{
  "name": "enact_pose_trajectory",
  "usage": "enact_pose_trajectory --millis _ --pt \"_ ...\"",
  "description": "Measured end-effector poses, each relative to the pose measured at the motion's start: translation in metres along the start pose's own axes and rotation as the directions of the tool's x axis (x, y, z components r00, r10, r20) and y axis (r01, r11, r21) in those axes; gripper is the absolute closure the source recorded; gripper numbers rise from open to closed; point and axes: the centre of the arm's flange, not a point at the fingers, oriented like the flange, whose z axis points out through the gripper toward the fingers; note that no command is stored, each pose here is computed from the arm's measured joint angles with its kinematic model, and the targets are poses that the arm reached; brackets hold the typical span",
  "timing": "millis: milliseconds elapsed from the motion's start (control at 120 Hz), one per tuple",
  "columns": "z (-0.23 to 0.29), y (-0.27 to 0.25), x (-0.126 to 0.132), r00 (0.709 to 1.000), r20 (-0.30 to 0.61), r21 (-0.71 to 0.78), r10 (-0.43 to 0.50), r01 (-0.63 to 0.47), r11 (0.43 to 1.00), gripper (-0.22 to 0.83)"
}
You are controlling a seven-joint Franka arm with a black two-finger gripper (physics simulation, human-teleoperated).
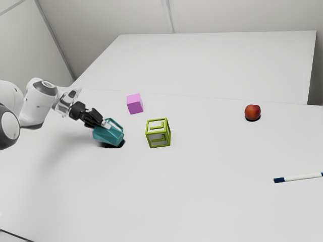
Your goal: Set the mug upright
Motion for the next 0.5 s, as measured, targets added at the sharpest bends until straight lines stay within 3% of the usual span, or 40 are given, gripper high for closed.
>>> enact_pose_trajectory --millis 83,292,500 --pt "-0.004 0.014 -0.001 1.0 -0.003 0.003 0.018 -0.018 1.0 0.73" --pt "-0.018 0.06 -0.005 0.997 0.001 0.031 0.079 -0.079 0.996 0.74" --pt "-0.021 0.126 -0.013 0.978 0.129 0.166 0.164 -0.184 0.969 0.76"
